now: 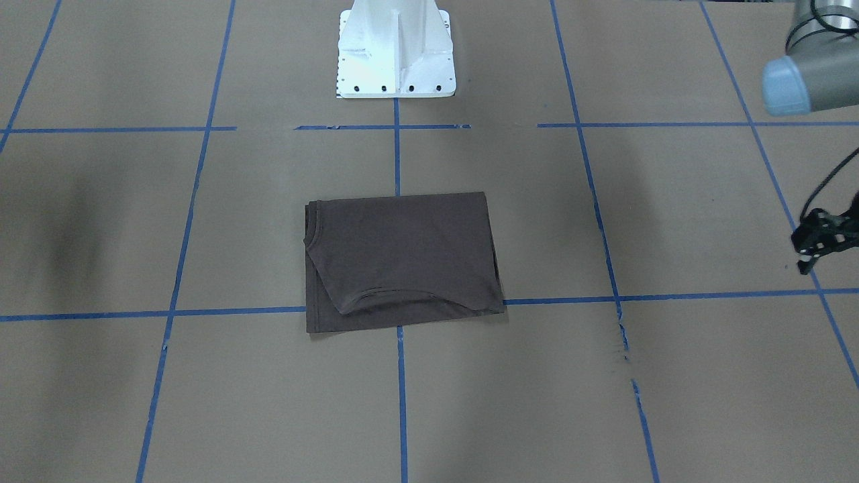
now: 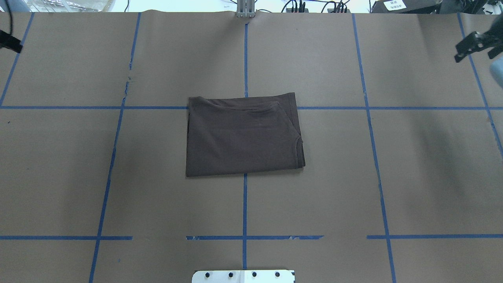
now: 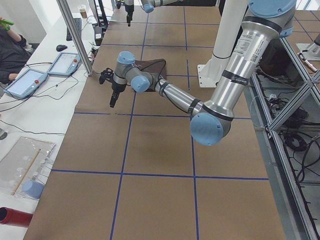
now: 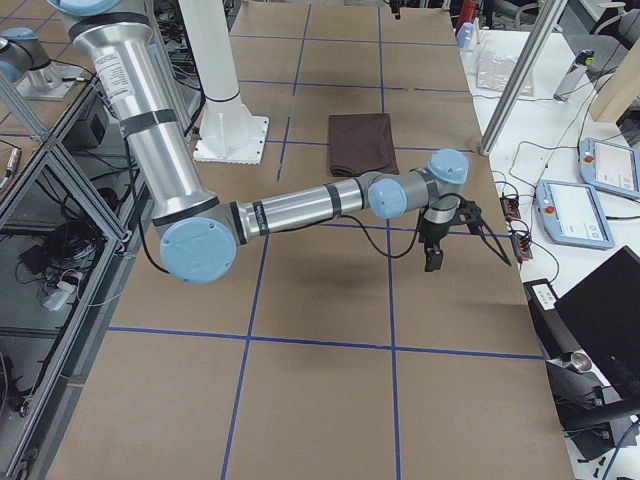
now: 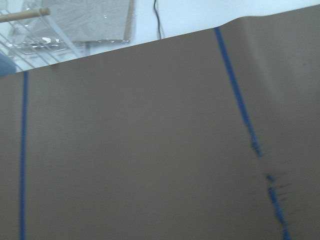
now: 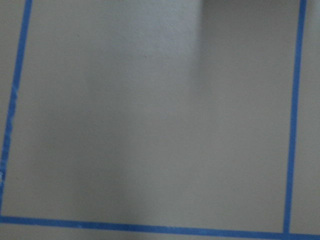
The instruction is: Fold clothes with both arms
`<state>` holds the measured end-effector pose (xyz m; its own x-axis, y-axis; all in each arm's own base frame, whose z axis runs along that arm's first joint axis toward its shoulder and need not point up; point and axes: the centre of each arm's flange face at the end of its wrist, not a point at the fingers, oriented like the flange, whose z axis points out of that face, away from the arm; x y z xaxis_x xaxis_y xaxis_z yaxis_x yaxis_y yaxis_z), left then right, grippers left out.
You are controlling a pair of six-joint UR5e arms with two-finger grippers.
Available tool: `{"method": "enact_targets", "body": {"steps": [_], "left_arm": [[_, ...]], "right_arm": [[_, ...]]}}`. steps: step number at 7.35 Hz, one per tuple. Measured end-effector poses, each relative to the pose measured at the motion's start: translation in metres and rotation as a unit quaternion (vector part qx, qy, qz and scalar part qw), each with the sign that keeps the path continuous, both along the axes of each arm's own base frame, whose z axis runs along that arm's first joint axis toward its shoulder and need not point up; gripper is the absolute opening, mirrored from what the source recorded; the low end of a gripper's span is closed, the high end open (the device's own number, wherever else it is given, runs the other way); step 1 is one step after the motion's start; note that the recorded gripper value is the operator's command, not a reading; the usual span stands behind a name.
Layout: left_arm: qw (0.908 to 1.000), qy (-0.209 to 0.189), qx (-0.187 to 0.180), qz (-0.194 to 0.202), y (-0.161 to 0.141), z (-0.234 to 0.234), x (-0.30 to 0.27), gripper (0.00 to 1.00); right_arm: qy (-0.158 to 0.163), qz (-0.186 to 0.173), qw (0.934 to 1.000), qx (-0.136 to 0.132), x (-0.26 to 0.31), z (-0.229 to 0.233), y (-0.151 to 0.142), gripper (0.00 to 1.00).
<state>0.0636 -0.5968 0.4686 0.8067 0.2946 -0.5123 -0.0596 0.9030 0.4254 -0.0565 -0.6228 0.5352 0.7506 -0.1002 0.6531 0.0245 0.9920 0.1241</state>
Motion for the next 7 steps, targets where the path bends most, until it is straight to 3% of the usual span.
{"method": "enact_targets", "body": {"steps": [1, 2, 4, 6, 7], "left_arm": [[0.9995, -0.002, 0.003, 0.03, 0.023, 0.038, -0.05, 1.0], [0.9993, 0.001, -0.006, 0.037, 0.047, 0.07, -0.083, 1.0], [0.9992, -0.002, -0.023, 0.031, 0.072, 0.107, -0.101, 1.0], [0.9988, -0.008, -0.041, 0.027, 0.076, 0.13, -0.103, 1.0], [0.9974, -0.005, -0.067, 0.028, 0.079, 0.136, -0.103, 1.0]], "right_arm": [[-0.009, -0.02, 0.9997, 0.006, 0.053, 0.038, 0.038, 1.0], [-0.01, -0.033, 0.9994, 0.0, 0.093, 0.069, 0.081, 1.0], [-0.012, -0.038, 0.9992, -0.009, 0.12, 0.087, 0.14, 1.0], [-0.018, -0.037, 0.9991, 0.004, 0.122, 0.079, 0.157, 1.0], [-0.023, -0.036, 0.9991, 0.005, 0.121, 0.078, 0.159, 1.0]]}}
